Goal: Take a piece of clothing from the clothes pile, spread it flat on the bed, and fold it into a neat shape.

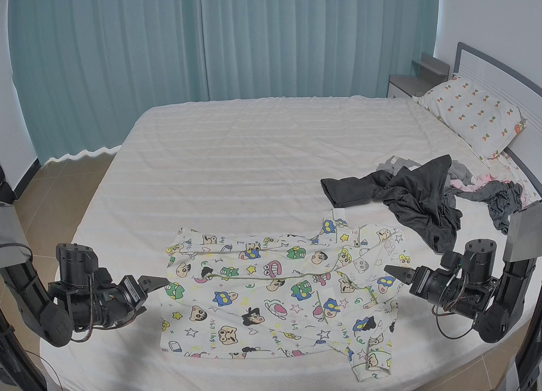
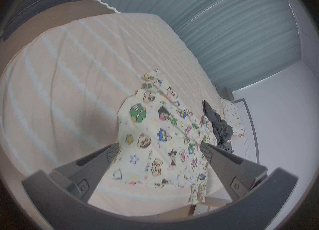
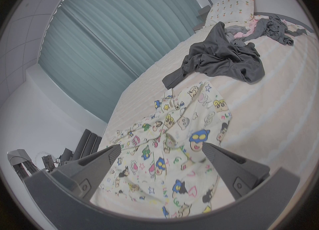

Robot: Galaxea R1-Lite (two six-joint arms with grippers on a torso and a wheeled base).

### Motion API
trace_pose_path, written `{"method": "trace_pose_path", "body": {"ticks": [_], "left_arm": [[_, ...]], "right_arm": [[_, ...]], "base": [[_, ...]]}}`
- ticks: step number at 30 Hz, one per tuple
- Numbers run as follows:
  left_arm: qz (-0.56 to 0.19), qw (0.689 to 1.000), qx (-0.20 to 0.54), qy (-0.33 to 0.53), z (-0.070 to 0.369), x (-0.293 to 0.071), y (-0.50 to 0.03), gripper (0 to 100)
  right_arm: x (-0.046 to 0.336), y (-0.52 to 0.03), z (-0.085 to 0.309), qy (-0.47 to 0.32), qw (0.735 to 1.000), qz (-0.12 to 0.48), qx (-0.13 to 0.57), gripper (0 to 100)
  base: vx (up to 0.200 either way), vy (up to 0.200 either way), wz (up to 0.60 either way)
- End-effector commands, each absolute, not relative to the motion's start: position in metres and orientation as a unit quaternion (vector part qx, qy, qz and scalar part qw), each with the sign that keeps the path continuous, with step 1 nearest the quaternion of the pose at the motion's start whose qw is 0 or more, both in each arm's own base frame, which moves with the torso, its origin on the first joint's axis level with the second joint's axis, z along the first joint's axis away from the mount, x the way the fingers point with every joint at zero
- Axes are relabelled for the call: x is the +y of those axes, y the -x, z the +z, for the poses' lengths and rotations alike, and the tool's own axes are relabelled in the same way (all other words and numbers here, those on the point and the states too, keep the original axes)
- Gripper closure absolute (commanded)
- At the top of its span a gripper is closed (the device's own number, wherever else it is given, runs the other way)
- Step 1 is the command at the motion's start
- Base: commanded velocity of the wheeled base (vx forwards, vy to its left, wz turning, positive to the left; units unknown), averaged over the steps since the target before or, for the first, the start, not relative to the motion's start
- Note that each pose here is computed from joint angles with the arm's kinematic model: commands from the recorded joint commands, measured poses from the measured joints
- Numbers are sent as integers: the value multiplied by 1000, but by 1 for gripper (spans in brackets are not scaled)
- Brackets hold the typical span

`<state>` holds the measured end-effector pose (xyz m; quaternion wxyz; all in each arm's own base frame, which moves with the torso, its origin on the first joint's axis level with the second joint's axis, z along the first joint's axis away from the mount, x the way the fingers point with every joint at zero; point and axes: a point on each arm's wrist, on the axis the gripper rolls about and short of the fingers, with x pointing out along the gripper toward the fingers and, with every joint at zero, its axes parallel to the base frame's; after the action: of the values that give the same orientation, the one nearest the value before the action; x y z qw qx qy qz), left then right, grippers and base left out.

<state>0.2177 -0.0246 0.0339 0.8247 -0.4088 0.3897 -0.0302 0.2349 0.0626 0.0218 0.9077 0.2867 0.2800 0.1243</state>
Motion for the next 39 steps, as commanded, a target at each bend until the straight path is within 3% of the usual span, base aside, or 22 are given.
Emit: {"method": "trace_pose_path", "body": {"ticks": [1,10,18,25,36,37,39], "left_arm": [[-28,820,400,409,31,-24,-212,0],[-21,812,420,405,22,-25,-210,0],[-18,808,429,404,18,-25,-208,0],[-16,807,430,403,17,-25,-208,0],[-21,811,425,401,13,-26,-210,0],[-22,812,423,401,13,-26,-210,0],[-24,814,421,401,12,-27,-211,0]], "right_arm": [[65,-229,17,-277,905,130,297,0],[74,-210,-12,-213,889,147,378,0],[80,-201,-38,-179,868,155,436,0],[81,-228,-46,-193,888,141,394,0],[80,-251,-59,-200,897,126,372,0],[81,-252,-60,-199,898,127,373,100],[81,-253,-60,-198,898,128,372,100]], "base": [[-200,0,0],[-200,0,0],[0,0,0],[0,0,0],[0,0,0],[0,0,0],[0,0,0]]}}
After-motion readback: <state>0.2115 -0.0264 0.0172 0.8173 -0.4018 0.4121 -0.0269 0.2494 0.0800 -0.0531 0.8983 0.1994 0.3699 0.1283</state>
